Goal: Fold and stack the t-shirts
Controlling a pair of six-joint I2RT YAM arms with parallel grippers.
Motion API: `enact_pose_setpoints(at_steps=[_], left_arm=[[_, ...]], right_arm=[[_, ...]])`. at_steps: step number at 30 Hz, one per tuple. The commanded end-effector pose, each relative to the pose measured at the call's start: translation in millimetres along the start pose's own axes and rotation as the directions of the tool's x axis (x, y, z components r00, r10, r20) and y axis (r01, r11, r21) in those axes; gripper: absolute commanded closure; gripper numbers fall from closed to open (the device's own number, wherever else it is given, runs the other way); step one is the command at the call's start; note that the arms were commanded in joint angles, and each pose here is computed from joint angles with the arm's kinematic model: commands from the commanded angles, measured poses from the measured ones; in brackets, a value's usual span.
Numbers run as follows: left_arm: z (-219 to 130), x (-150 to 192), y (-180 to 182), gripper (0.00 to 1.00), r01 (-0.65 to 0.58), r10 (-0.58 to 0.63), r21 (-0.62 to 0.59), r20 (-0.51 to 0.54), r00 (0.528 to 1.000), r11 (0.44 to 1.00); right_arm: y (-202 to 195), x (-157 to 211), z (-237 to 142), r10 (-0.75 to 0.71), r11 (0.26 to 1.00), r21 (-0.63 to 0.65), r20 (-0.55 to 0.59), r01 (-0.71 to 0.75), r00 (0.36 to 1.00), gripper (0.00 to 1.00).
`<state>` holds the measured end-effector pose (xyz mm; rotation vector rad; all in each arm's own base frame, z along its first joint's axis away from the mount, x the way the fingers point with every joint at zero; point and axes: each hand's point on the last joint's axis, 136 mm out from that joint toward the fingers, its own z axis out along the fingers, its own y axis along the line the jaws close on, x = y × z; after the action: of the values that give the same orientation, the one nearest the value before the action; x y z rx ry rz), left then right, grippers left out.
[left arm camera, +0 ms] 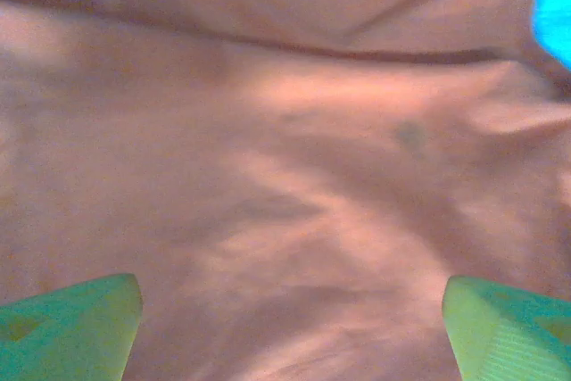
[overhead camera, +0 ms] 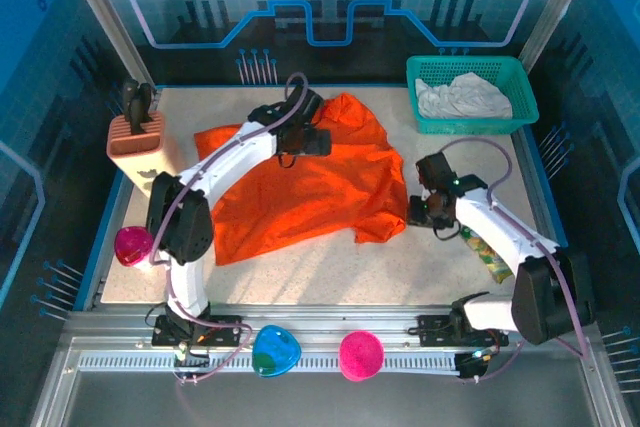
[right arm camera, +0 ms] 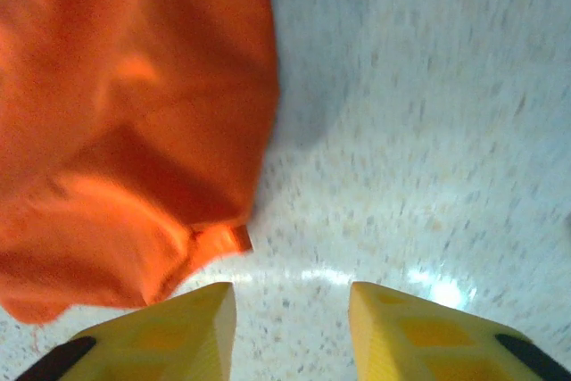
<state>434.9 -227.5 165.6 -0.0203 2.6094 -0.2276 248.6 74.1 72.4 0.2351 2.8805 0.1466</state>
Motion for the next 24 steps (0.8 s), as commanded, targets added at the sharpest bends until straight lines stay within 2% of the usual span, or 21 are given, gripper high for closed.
enact_pose_setpoints(at_steps=[1,5,9,17,24], left_arm=[[45.7,27.5,-33.3,0.12,-0.096,0.108,0.097,-0.13,0.986,0.991],[90.7,38.0,-48.7,0.13,-0.147,0.16,0.086,-0.178,0.971,0.985],[124.2,43.3,-47.0,0.14,-0.155,0.159,0.037,-0.2,0.967,0.987],[145.1,41.6,-37.6,0.13,-0.138,0.13,-0.032,-0.186,0.974,0.99],[154.1,48.7,-31.5,0.13,-0.146,0.132,-0.054,-0.206,0.97,0.988]], right_arm=[[5.1,11.4,8.9,0.087,0.994,-0.072,-0.009,-0.087,0.996,0.65],[11.7,13.3,17.2,0.1,0.989,-0.108,-0.027,-0.102,0.995,0.67],[20.5,10.1,26.2,0.107,0.983,-0.142,-0.047,-0.112,0.993,0.67],[33.0,4.6,44.8,0.115,0.976,-0.178,-0.084,-0.129,0.99,0.69],[33.7,-4.0,51.6,0.112,0.98,-0.154,-0.079,-0.123,0.991,0.73]])
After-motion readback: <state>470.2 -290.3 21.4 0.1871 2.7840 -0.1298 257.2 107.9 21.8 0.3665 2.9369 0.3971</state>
